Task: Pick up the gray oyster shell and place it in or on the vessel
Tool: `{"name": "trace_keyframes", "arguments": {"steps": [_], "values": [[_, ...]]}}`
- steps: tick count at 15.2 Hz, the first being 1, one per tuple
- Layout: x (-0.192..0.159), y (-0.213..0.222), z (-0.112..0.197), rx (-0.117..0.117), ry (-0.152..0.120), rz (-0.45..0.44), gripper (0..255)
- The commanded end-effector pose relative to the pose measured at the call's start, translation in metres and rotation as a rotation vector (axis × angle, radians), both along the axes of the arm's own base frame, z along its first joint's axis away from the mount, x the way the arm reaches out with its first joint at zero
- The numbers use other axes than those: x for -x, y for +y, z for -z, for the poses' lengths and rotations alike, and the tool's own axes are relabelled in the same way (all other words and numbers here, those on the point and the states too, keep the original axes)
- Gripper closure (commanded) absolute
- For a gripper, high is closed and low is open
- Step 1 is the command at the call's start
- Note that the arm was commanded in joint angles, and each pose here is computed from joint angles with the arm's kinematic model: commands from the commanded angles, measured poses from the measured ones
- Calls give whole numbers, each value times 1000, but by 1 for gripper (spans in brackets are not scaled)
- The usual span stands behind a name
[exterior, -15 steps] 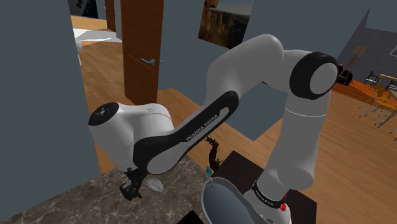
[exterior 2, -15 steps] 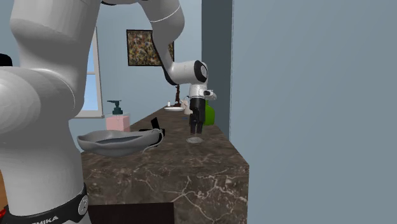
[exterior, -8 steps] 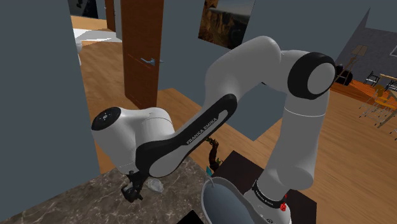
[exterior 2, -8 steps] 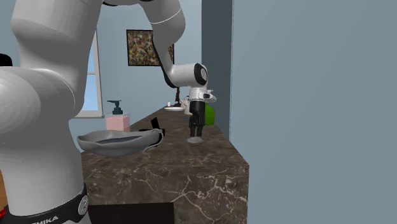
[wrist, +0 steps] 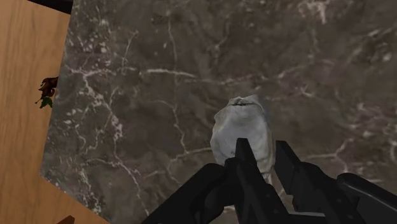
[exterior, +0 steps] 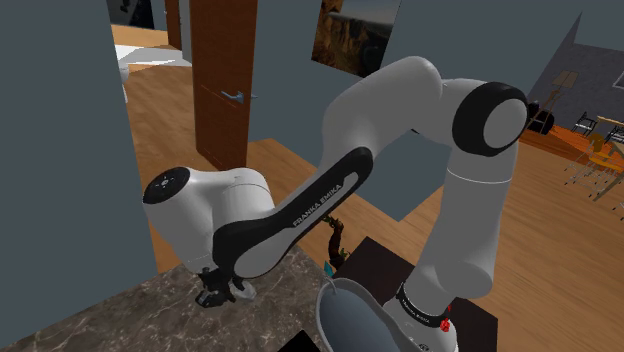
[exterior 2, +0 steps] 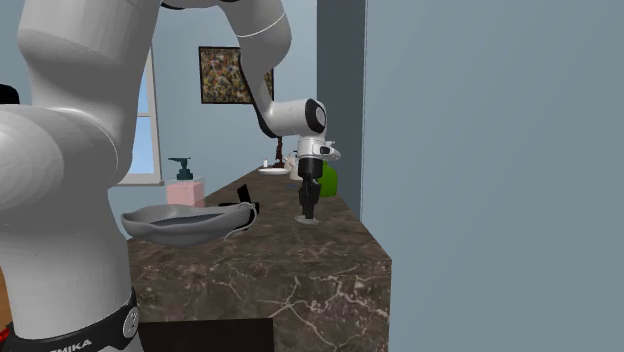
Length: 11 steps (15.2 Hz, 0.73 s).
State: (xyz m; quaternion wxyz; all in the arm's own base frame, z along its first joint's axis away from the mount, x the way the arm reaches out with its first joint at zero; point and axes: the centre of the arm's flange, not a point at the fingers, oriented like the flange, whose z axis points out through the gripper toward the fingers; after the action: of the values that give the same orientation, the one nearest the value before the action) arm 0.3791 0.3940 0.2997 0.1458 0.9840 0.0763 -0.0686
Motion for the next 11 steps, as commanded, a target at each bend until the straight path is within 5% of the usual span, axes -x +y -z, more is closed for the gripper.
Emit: {"name": "trace_keyframes", "arguments": {"steps": [1,11], "values": [[1,0,2,2,4,0,255],[1,-1,-30,2,4,0,255]]}}
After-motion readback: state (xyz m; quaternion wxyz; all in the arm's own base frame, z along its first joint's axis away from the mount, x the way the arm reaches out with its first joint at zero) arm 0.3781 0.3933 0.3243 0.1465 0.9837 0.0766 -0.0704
